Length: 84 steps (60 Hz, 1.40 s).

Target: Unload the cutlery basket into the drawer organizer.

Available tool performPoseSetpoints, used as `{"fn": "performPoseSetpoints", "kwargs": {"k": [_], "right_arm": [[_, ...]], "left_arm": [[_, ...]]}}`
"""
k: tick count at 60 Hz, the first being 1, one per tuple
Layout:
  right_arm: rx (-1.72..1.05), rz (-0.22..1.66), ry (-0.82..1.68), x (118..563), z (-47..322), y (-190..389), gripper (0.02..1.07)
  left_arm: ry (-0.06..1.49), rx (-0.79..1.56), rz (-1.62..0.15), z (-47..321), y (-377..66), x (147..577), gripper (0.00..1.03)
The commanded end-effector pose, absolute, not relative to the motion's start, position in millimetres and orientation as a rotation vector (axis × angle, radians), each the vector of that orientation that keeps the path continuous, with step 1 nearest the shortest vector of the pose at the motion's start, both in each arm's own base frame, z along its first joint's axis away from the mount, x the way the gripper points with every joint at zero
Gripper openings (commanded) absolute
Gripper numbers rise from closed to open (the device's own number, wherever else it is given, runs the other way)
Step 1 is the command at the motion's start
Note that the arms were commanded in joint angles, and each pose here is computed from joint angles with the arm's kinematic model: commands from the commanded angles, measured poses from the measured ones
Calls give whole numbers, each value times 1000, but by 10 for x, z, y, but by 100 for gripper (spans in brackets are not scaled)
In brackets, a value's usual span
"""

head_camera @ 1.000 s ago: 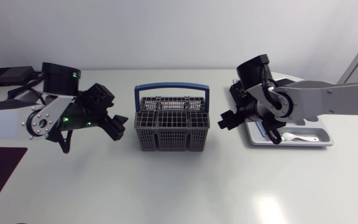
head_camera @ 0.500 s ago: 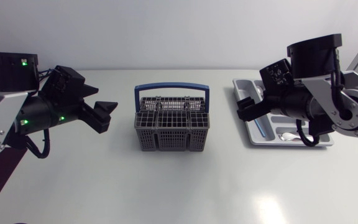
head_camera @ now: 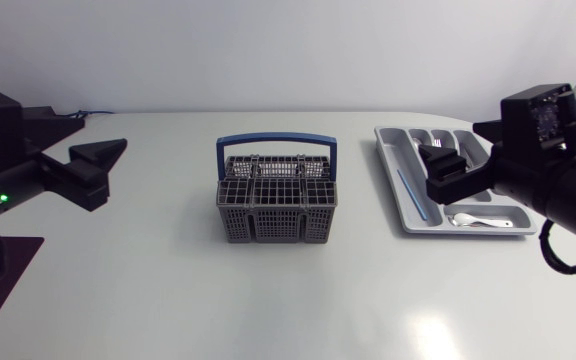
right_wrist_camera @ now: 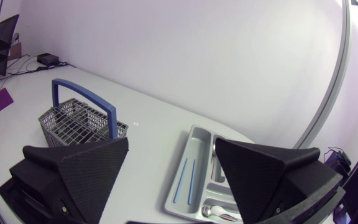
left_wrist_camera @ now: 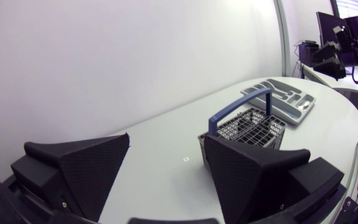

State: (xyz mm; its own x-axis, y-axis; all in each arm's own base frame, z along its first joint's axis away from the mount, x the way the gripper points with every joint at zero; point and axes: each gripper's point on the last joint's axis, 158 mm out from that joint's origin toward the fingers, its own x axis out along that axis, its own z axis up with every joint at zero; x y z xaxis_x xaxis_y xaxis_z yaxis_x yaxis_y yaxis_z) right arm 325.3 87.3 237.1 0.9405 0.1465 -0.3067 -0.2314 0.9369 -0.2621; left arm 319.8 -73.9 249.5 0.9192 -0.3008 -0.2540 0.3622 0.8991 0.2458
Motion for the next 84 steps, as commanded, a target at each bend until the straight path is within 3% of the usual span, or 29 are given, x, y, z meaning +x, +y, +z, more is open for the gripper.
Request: {"fn": "performPoseSetpoints", "kwargs": {"k": [1, 24, 84], "right_arm": [[-325, 160, 273, 3177, 2335, 711, 102], [-355, 55, 204, 2879, 2224, 231, 102], [0, -10, 57, 2544, 1491, -19, 102]], "left_arm": [[192, 255, -286, 2523, -570, 3104, 99], [130, 232, -189, 2513, -305, 2870, 99], [61, -1, -17, 1502, -32, 2542, 99]]}}
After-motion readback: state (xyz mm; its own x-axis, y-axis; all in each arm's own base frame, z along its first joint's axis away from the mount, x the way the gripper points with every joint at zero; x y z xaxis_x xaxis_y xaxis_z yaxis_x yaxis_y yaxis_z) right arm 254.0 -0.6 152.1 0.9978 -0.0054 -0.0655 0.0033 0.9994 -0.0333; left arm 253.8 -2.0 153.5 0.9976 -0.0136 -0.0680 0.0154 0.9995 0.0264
